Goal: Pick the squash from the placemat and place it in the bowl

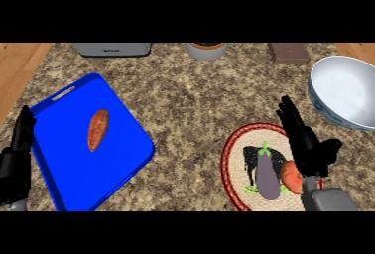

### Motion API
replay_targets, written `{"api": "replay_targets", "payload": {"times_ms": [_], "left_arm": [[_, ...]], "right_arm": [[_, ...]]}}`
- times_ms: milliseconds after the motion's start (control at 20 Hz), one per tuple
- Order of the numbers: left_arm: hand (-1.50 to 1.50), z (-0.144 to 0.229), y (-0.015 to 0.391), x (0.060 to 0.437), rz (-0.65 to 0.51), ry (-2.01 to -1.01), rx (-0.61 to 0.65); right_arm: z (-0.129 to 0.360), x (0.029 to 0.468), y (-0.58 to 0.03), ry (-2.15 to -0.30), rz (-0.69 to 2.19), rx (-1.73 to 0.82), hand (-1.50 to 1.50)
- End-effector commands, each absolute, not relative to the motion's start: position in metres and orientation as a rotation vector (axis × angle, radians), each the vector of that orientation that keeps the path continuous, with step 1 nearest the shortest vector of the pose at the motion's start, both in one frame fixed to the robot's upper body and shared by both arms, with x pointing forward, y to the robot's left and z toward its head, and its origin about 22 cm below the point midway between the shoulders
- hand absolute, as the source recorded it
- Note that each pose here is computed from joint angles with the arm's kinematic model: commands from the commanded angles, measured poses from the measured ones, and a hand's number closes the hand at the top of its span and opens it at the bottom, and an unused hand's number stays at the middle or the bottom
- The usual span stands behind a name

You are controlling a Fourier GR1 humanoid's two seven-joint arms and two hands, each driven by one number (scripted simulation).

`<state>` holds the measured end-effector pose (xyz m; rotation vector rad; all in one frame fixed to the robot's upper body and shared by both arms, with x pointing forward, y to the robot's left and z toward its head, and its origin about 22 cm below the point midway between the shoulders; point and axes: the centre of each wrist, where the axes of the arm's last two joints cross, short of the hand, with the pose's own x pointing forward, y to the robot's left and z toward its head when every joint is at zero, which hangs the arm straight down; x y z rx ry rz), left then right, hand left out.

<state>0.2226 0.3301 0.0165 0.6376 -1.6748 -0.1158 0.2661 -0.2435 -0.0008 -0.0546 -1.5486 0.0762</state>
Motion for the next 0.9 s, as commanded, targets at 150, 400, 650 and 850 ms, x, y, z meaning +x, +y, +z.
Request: {"api": "replay_targets", "payload": {"times_ms": [150, 400, 650, 850], "left_arm": [[0.00, 0.020, 0.275, 0.233, -0.101, -1.676, 0.341], [0.00, 0.012, 0.238, 0.242, -0.054, -1.594, 0.135], [0.00, 0.023, 0.228, 0.253, -0.061, -1.589, 0.107], [0.00, 0.020, 0.238, 0.247, -0.091, -1.598, 0.070]], "right_arm": [[-0.015, 0.226, -0.247, -1.475, 0.466, 0.086, 1.50], [-0.002, 0.221, -0.283, -1.736, 0.449, -0.402, -1.50], [-0.027, 0.162, -0.281, -1.967, 0.173, -0.177, -1.50], [-0.012, 0.136, -0.309, -2.044, 0.195, -0.315, -1.50]]}}
